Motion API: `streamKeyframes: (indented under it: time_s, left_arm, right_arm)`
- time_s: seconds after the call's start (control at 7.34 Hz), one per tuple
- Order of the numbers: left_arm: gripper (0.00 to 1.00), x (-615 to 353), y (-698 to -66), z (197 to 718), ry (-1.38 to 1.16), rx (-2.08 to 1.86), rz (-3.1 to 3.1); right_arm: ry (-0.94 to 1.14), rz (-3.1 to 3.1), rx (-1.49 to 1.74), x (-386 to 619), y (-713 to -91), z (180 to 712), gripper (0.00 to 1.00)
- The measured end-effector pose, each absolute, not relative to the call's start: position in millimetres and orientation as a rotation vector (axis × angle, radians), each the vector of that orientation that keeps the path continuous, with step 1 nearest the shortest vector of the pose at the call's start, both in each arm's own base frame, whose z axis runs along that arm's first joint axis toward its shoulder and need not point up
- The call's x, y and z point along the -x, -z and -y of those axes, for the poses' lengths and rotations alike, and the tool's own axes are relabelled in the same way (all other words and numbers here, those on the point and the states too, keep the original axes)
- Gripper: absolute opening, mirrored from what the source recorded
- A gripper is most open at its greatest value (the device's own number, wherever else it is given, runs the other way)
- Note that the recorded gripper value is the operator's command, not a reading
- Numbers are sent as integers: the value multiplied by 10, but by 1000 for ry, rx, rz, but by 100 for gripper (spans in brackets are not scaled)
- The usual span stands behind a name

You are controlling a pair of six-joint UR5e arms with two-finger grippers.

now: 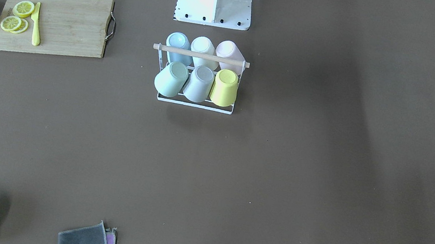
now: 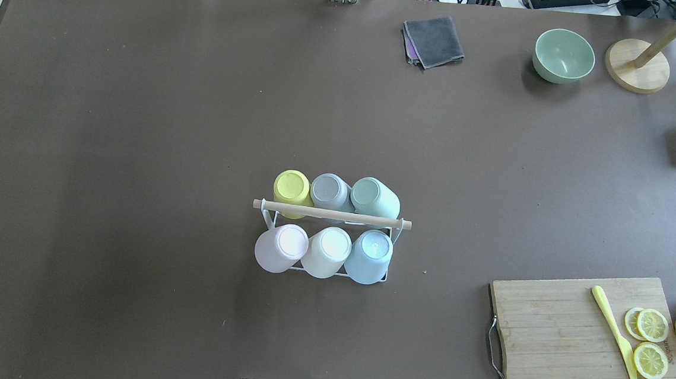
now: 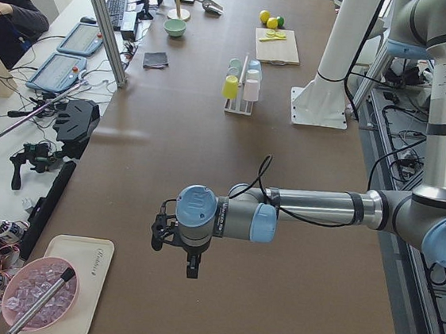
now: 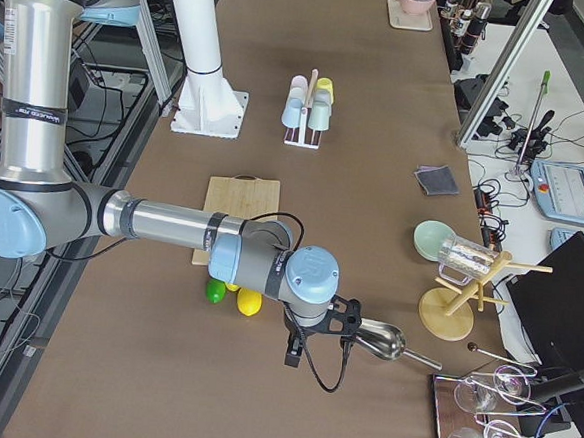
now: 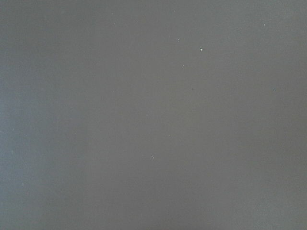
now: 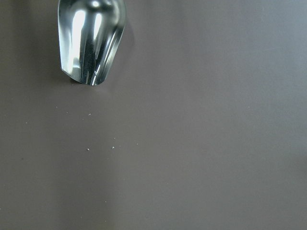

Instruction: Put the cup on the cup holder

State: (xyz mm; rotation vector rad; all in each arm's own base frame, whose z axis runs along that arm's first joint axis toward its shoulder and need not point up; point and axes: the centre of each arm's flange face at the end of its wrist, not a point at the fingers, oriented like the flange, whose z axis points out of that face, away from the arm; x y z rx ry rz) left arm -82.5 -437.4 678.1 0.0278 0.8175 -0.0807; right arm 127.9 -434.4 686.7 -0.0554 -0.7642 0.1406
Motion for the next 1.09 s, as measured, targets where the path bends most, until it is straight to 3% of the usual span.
streamKeyframes:
  time_s: [1.09]
  left_arm:
    - [99,826,-6795,4382,80,-28,-818]
  right_arm:
    - [-139,765,61,-1278,-6906,4334,100]
